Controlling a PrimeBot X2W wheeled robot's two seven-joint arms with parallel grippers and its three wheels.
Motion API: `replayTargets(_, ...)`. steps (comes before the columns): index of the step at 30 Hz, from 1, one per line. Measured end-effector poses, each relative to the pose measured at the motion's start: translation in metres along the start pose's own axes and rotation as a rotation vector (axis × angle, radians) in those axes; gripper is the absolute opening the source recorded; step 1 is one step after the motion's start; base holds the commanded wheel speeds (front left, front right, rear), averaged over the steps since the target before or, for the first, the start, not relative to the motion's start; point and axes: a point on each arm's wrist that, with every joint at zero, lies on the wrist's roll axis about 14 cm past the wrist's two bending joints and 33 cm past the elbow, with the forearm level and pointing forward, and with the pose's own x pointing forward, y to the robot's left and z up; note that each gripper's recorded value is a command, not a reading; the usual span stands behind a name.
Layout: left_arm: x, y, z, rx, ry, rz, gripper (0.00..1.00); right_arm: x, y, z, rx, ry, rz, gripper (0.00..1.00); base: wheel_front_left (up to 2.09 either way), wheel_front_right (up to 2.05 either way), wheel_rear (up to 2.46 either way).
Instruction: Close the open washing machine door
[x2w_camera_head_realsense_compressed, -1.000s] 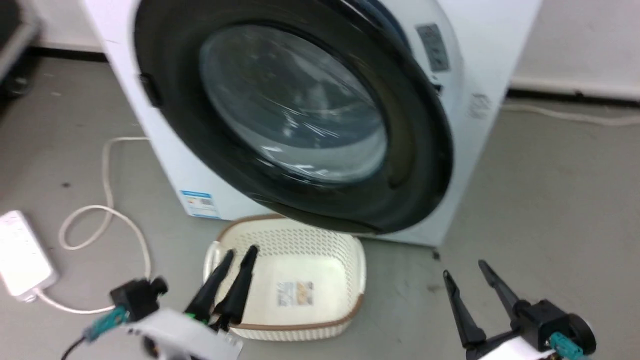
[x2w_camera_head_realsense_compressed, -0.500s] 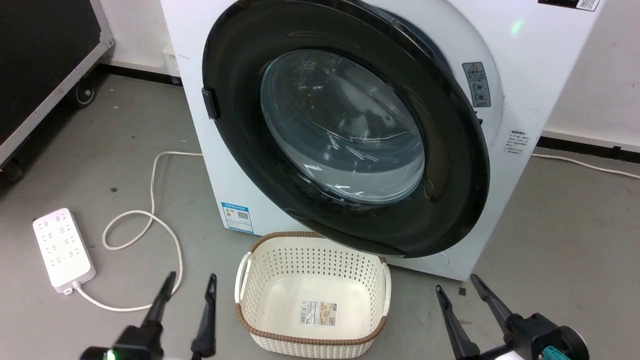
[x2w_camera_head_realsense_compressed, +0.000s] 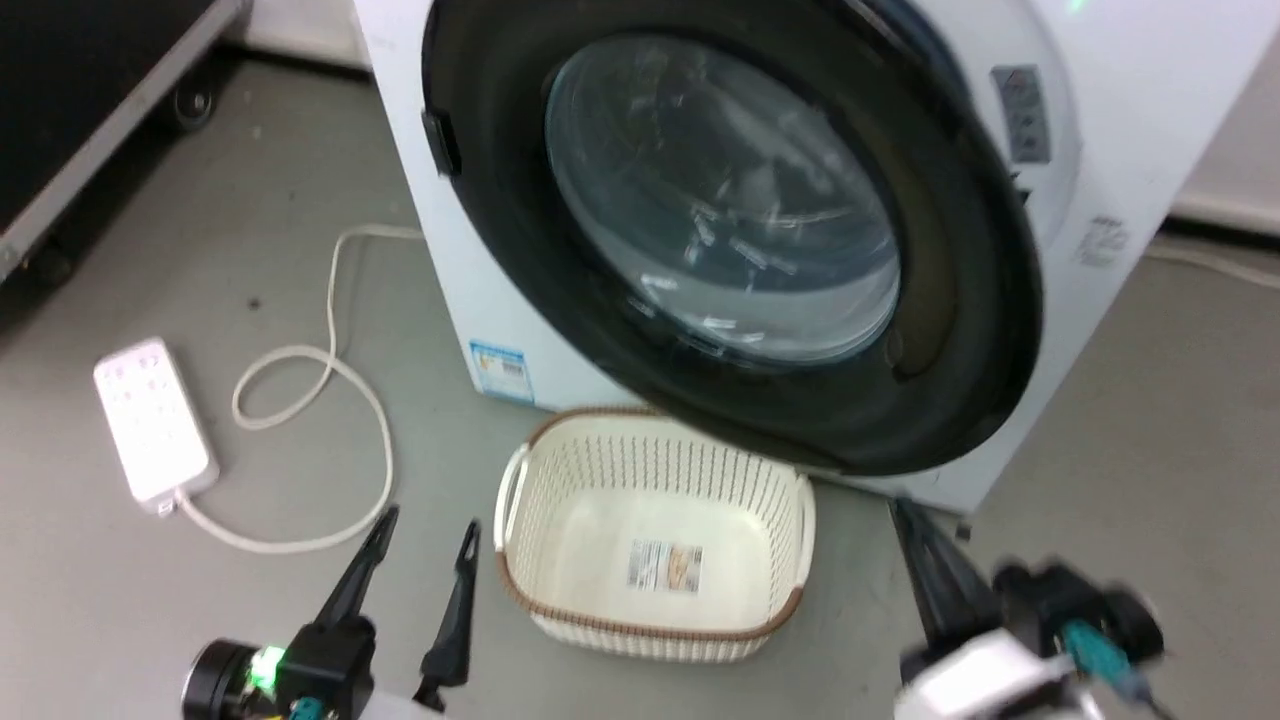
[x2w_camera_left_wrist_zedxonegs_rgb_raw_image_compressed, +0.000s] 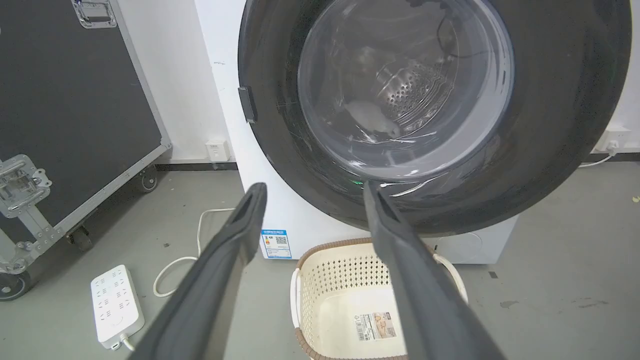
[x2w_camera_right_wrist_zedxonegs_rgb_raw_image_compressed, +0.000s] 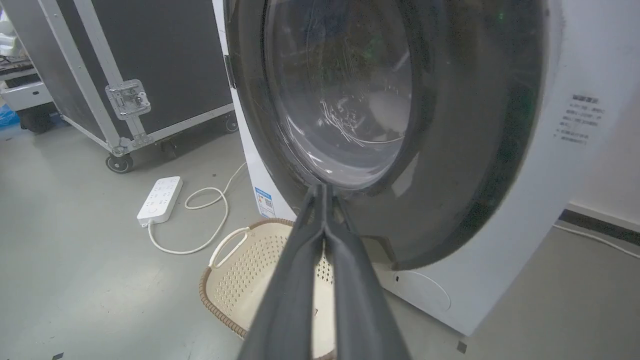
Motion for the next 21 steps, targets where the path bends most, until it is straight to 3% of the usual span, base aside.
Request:
replayTargets(9,0.030,-0.019,-0.027,-0.038,0.076,-0.040,1.00,0.078,-0.021,-0.008,-0.123,0.067,0.094,0.00,0.00,0.00,0.00)
replayTargets(15,0.048,-0.016,-0.035,-0.036,0.091,-0.035,1.00,0.115,-0.062,-0.013,-0.164,0.106,0.064,0.00,0.00,0.00,0.00)
replayTargets(21,0.056,-0.013,-0.040,-0.037,0.100,-0.025,1.00,0.140,-0.103,-0.015,-0.111,0.135,-0.022,0.00,0.00,0.00,0.00)
